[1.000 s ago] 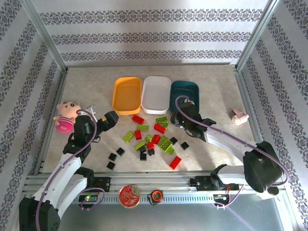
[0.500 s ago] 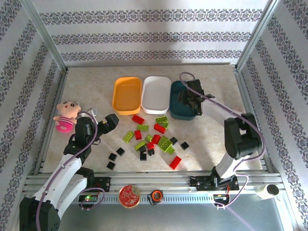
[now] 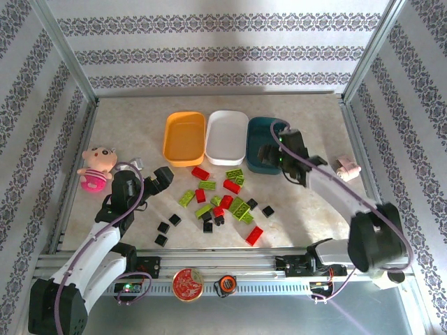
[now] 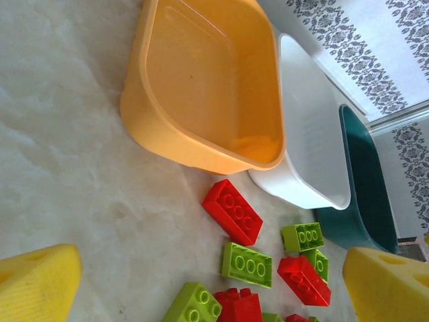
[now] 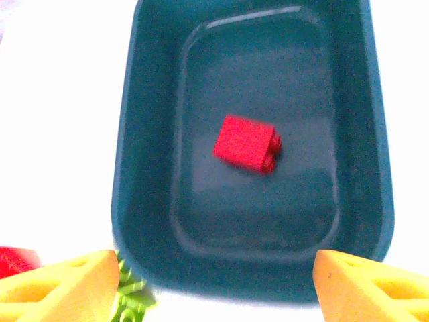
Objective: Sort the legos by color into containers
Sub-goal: Place the lego in the container, then pick up the lego from the bottom-center of the table.
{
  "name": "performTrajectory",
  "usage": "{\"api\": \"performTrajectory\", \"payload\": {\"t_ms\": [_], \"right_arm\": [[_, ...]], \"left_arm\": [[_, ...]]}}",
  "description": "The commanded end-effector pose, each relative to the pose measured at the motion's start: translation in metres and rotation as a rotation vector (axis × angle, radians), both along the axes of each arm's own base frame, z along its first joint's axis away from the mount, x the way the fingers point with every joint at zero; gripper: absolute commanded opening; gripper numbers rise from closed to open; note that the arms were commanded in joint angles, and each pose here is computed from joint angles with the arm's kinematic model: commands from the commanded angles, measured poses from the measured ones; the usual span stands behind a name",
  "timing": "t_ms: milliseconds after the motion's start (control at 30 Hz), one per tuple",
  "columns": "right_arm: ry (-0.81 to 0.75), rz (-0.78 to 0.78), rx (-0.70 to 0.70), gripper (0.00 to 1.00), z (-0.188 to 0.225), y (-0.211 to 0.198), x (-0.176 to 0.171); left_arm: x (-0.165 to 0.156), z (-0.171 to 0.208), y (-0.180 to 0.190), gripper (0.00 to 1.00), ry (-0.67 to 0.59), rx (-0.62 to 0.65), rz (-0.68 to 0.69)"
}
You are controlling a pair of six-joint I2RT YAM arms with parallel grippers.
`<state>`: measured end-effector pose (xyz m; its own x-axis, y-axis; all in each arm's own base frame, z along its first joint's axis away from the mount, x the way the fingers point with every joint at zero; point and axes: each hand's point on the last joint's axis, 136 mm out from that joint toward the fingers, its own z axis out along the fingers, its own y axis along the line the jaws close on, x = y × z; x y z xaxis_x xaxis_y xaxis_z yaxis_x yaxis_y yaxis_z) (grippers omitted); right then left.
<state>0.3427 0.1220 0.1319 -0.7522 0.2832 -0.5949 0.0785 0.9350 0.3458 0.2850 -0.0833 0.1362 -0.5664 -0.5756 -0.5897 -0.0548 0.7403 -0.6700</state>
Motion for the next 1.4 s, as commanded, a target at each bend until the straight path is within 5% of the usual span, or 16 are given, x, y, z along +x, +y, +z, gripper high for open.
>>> {"api": "performTrajectory", "payload": {"t_ms": [0, 200, 400, 967, 1200, 1367], "right_arm": [[0.146, 0.009, -0.027, 0.77, -0.043, -0.005, -0.06], [0.264, 0.049, -0.013, 0.78, -0.078, -0.002, -0.127], [0.324, 0.104, -0.073, 0.78, -0.086, 0.0, -0.149], [0.377, 0.216, -0.2, 0.64, -0.112, 0.022, -0.143], [0.362, 0.248, -0.204, 0.44, -0.111, 0.028, -0.137], [0.239, 0.301, -0.171, 0.33, -0.07, 0.04, -0.121]], "left_arm": [[0.004, 0.009, -0.004, 1.0, -0.05, -0.023, -0.011], [0.004, 0.006, -0.005, 1.0, -0.045, -0.027, -0.011], [0.003, 0.003, -0.004, 1.0, -0.038, -0.025, -0.009], [0.001, -0.002, -0.002, 1.0, -0.028, -0.019, -0.001], [0.002, -0.001, -0.003, 1.0, -0.028, -0.018, -0.003], [0.002, 0.003, -0.004, 1.0, -0.033, -0.021, -0.011]]}}
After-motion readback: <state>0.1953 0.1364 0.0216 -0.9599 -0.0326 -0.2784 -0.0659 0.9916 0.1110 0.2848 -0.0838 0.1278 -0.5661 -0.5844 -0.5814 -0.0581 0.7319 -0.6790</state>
